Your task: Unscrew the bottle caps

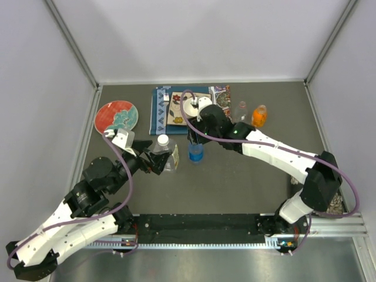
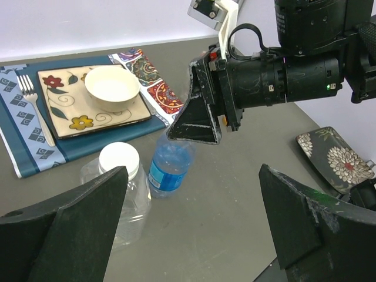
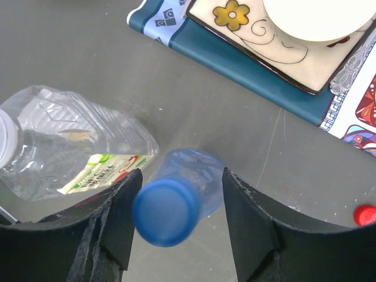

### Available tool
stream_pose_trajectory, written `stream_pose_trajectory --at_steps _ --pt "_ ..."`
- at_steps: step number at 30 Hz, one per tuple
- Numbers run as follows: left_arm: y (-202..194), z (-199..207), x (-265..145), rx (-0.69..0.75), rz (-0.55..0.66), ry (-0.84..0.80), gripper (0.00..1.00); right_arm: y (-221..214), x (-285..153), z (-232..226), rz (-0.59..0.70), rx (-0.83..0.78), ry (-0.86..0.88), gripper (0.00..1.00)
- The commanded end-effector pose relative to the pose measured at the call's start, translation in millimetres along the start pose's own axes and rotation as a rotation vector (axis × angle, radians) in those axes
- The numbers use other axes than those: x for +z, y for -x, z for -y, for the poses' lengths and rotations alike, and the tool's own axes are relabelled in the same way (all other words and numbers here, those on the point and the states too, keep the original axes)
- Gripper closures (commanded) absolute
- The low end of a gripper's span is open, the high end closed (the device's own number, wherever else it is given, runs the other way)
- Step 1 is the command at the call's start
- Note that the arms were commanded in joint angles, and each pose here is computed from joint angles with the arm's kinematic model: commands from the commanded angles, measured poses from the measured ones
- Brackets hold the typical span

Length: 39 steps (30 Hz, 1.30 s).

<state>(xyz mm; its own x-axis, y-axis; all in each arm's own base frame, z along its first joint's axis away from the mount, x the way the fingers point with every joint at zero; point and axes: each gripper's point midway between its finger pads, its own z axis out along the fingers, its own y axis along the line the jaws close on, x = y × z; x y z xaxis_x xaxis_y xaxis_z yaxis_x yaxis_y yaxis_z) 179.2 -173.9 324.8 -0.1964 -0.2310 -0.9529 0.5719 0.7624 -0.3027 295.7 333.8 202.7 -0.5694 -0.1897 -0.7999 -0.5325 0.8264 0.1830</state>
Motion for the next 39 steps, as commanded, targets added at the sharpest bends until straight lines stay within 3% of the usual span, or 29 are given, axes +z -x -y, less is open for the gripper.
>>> stream_pose_trajectory --at_steps 1,6,11,18,23,31,35,39 --pt "0.1 0.7 0.2 0.002 0.011 -0.008 0.01 9.9 -7.6 -8.8 0.051 0.014 0.02 0.46" --pt "-1.9 1.8 1.9 -0.004 0.009 -0.014 0.01 8.5 -16.2 -6.8 0.061 0.015 0.02 0.68" --pt "-2.5 3.3 4.0 -0.005 0.006 -0.019 0.01 17.3 -33.1 -2.9 0.103 0.017 0.011 0.84" --pt "18.6 3.9 9.8 0.085 0.107 -0.029 0.01 69.5 -116.6 3.9 0.296 0.04 0.021 1.0" --pt "38.0 35.3 26.0 0.099 0.03 -0.142 0.01 85.8 -170.5 -22.0 0.326 0.098 0.228 1.0" --pt "78.4 105.0 30.5 -0.008 0.078 -0.605 0.01 93.1 -234.6 -61.1 0.354 0.117 0.505 1.0" --pt "69.6 131.0 16.4 -0.002 0.026 -0.812 0.01 94.3 -257.1 -67.7 0.377 0.112 0.566 1.0" --pt "61.6 140.0 10.7 -0.001 -0.007 -0.902 0.01 96.4 -265.0 -70.9 0.386 0.105 0.591 1.0"
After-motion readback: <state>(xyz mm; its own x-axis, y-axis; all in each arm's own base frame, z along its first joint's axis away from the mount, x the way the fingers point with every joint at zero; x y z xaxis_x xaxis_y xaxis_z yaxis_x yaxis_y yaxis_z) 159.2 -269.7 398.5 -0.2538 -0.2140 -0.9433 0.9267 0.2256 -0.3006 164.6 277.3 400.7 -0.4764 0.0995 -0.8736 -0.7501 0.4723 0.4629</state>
